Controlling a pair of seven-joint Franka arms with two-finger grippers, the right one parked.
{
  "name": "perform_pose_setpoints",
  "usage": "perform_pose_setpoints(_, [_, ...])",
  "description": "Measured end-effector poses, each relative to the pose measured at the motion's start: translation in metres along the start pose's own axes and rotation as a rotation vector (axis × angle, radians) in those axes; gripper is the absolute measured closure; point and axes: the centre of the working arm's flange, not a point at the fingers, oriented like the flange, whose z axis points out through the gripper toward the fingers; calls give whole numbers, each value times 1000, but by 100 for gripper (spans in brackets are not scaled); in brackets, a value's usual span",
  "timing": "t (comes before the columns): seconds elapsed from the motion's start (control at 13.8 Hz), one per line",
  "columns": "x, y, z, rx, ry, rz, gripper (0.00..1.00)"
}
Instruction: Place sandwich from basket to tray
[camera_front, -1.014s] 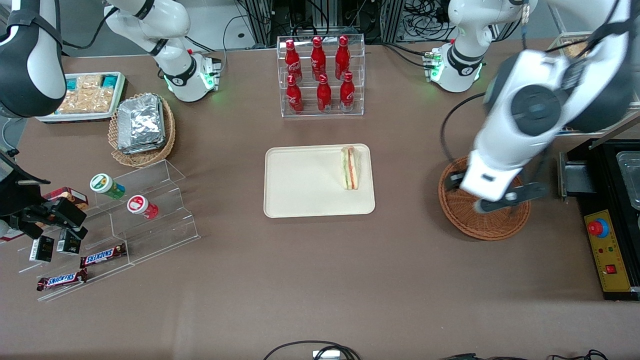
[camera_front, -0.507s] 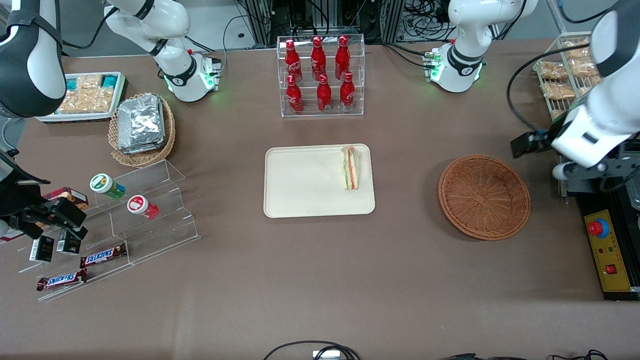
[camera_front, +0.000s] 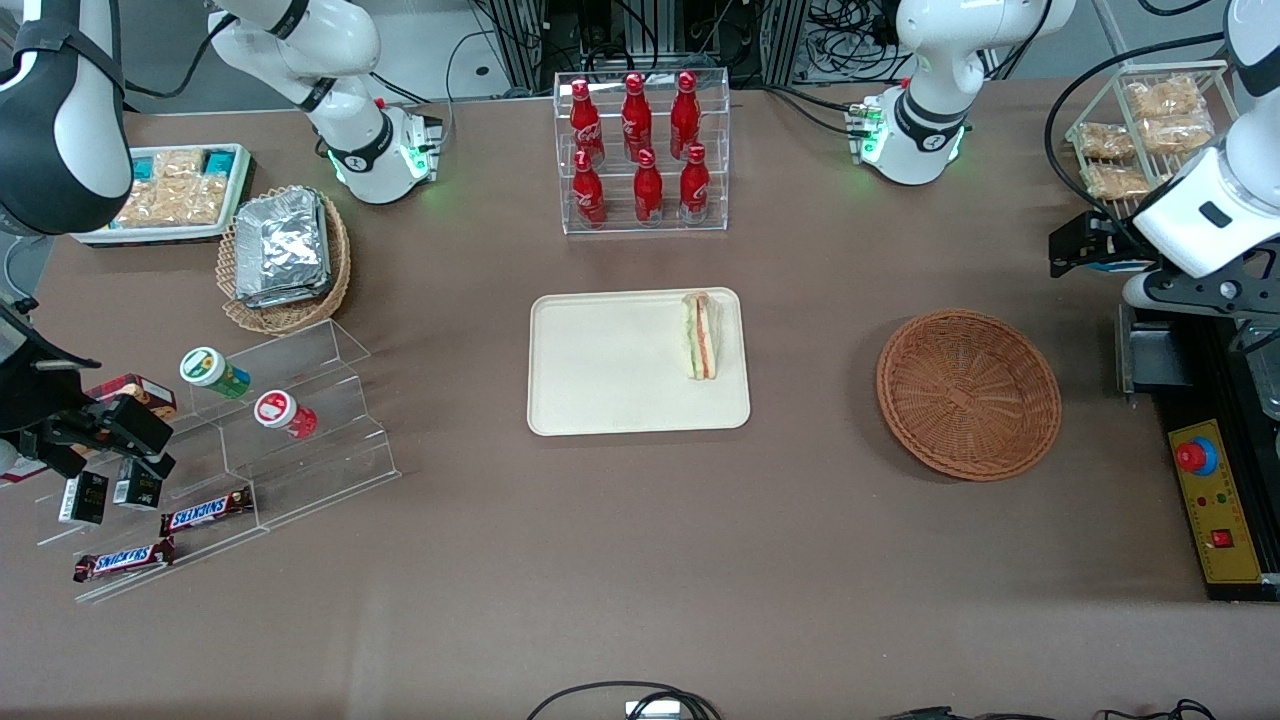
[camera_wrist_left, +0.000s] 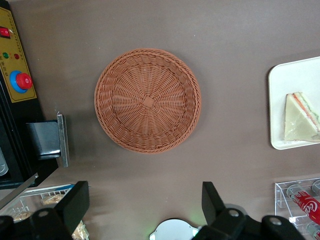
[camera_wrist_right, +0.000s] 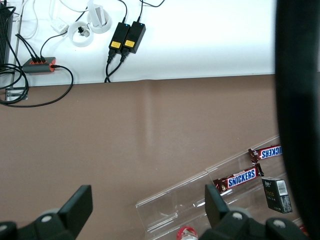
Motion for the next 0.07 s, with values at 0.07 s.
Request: perform_pose_setpoints(0.07, [0, 0, 0, 0, -1, 1, 0])
